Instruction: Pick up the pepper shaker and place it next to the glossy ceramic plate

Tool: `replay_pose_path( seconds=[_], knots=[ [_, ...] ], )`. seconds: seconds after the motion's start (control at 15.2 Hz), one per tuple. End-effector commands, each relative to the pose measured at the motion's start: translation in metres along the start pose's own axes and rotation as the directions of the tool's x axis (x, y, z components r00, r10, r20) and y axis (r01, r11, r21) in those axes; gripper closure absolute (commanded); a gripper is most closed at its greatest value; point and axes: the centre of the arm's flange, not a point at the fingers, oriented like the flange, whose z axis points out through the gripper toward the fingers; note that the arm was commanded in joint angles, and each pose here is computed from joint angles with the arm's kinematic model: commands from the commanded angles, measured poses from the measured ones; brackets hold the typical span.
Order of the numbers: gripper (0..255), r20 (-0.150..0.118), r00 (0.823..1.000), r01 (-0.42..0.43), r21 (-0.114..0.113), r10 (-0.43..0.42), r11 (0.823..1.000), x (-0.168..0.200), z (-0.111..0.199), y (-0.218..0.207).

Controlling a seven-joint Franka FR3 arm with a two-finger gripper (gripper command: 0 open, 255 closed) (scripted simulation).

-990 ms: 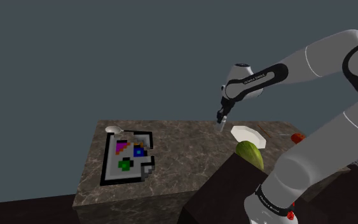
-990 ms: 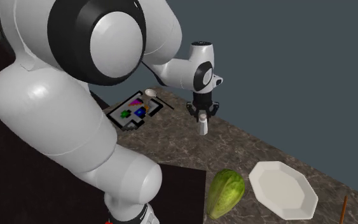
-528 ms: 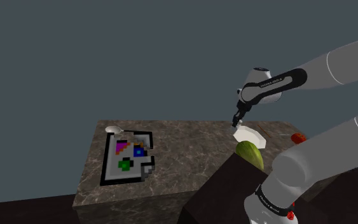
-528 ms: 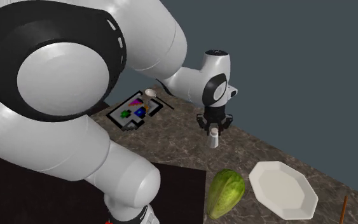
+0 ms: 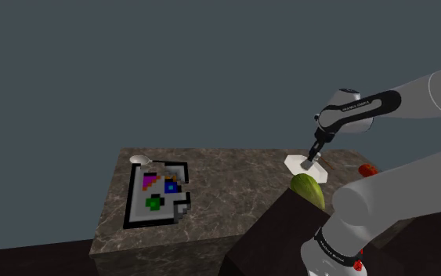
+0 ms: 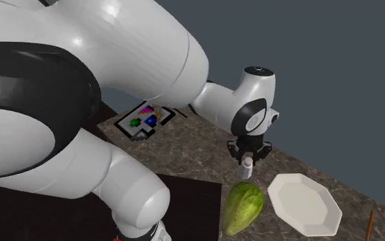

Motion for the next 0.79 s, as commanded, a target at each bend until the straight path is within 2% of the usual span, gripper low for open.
replay_pose_path(
  seconds=[0.0,0.73],
  knots=[
    [255,0.000,1.000,0.002,0.000,-0.002,1.000,-0.023,0.001,0.014],
    [255,0.000,1.000,0.002,0.000,-0.002,1.000,-0.143,0.006,0.095]
  ],
)
